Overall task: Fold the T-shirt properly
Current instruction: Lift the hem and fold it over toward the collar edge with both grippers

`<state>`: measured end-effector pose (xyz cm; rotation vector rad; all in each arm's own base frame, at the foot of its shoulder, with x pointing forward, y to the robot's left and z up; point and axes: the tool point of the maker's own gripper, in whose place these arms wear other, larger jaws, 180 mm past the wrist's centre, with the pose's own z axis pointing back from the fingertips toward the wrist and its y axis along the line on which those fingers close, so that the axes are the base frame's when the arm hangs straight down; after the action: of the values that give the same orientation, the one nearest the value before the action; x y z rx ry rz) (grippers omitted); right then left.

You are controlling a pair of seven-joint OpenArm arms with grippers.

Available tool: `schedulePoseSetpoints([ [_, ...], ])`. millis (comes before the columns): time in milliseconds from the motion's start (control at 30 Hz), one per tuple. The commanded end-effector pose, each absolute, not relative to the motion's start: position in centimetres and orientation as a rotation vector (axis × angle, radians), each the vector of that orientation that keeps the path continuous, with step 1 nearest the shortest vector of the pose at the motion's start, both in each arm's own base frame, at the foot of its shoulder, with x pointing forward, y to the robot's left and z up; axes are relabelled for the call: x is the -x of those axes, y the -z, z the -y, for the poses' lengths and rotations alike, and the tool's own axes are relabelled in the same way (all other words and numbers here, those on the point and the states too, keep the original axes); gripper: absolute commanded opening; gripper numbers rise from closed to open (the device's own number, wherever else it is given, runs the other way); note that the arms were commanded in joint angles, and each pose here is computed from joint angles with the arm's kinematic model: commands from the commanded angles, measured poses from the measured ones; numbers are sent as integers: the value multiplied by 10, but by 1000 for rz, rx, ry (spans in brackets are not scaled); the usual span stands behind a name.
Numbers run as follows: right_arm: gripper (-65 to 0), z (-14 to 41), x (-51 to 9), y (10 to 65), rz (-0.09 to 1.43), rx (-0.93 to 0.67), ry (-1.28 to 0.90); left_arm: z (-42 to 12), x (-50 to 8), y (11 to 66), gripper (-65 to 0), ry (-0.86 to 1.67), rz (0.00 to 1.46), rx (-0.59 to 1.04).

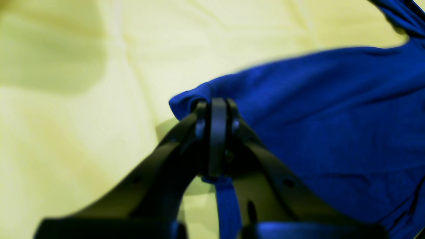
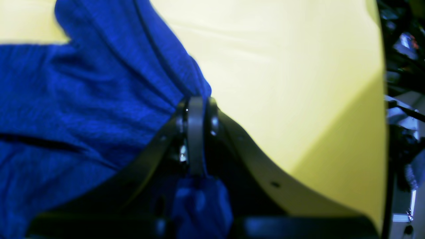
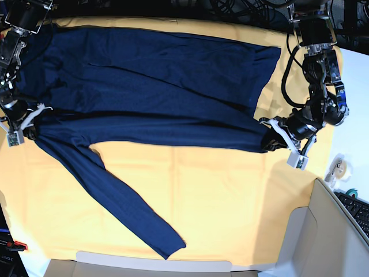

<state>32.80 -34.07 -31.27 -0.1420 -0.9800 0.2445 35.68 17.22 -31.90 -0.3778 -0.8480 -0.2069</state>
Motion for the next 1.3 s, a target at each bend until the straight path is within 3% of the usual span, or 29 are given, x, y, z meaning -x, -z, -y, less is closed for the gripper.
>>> schedulePoseSetpoints([
  [0, -650, 349, -331, 290, 1037, 173, -261, -174, -362, 303, -650, 221, 900, 372],
  [600, -650, 345, -276, 324, 924, 173, -262, -179, -324, 336, -650, 222, 802, 356],
  [1100, -650, 351, -268, 342, 798, 181, -226, -192, -314, 366, -630, 179, 703, 356],
  [1167, -621, 353, -265, 348, 776, 176, -216, -194, -313, 371, -592, 170, 689, 358],
  [1267, -497, 355, -264, 352, 744, 177, -205, -196, -311, 376, -528, 158, 673, 359],
])
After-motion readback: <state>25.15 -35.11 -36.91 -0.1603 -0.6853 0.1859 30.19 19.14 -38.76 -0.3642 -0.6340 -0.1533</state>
